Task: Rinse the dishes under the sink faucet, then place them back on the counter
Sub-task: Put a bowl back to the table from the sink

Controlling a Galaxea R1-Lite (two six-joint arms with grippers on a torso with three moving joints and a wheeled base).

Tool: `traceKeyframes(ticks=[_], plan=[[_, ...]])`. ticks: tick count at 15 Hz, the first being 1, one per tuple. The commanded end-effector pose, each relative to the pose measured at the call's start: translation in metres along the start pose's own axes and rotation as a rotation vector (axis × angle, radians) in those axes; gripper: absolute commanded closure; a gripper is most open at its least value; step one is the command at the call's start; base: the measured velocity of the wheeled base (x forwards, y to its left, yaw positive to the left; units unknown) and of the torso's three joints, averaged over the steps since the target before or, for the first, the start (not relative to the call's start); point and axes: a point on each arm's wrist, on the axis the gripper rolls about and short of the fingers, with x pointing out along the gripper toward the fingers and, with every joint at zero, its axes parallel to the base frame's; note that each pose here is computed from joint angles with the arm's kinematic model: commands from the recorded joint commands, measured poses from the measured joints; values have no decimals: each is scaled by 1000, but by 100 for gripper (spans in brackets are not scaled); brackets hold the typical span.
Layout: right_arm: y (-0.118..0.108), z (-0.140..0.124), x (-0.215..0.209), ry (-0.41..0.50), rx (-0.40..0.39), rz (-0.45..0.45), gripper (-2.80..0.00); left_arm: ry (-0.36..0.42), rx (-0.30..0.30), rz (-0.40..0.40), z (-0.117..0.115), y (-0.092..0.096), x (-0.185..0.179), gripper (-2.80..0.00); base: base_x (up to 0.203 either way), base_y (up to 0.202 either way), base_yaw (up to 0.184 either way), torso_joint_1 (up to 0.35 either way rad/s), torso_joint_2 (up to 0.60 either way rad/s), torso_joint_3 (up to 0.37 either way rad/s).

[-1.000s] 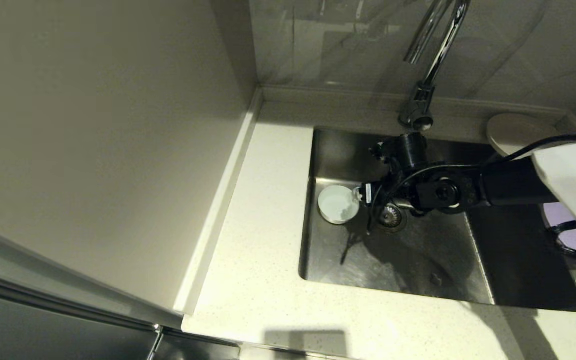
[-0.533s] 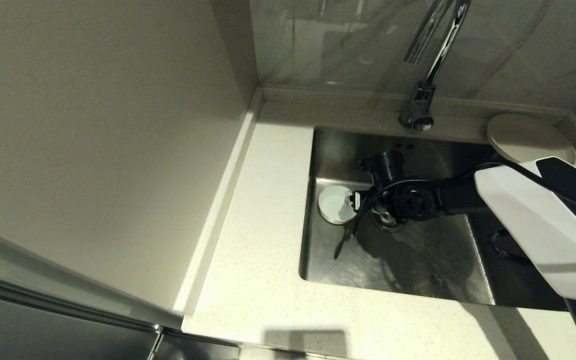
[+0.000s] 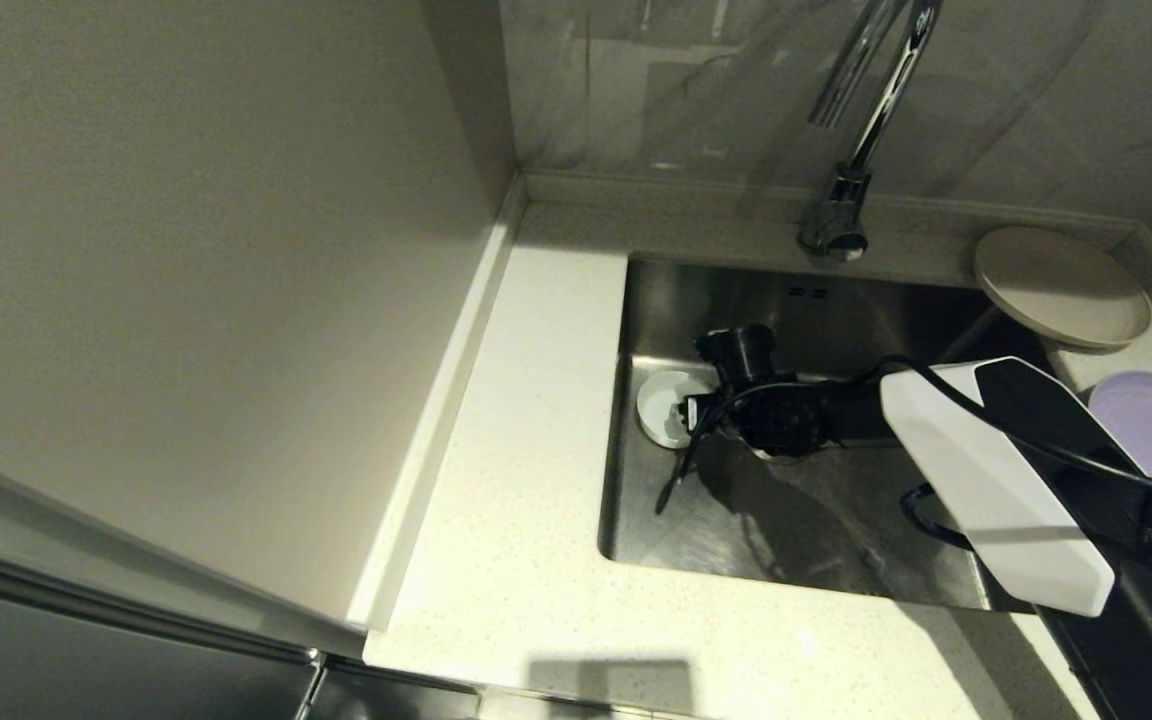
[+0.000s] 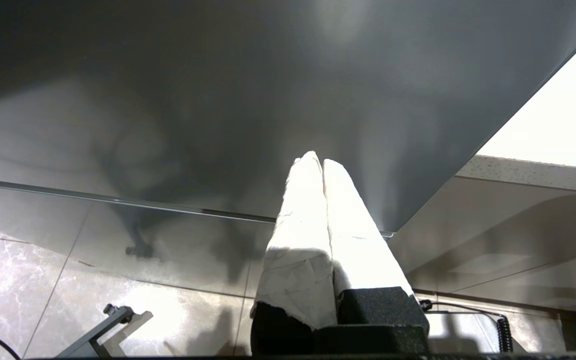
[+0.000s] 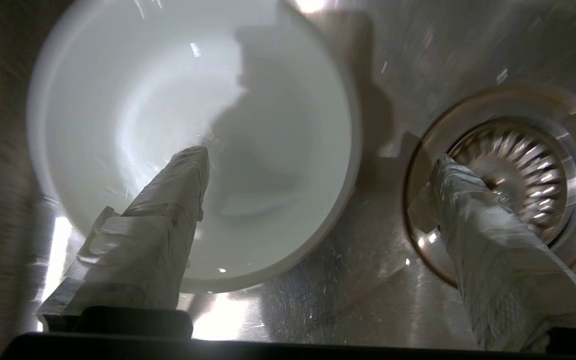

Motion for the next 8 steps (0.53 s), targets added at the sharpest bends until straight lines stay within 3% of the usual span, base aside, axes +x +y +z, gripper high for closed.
traceKeyframes(ticks=[1,2,4,8], plan=[[2,-18,14,36,-16,-7,-280,-2,-1,0,0,0,0,0,0,0,0,0,0,0],[2,-20,15,40,-18,-8,-280,-2,-1,0,0,0,0,0,0,0,0,0,0,0],[2,-22,17,44,-28,-7,0,-2,-1,0,0,0,0,0,0,0,0,0,0,0],[2,-26,21,45,-97,4,0,-2,-1,0,0,0,0,0,0,0,0,0,0,0]])
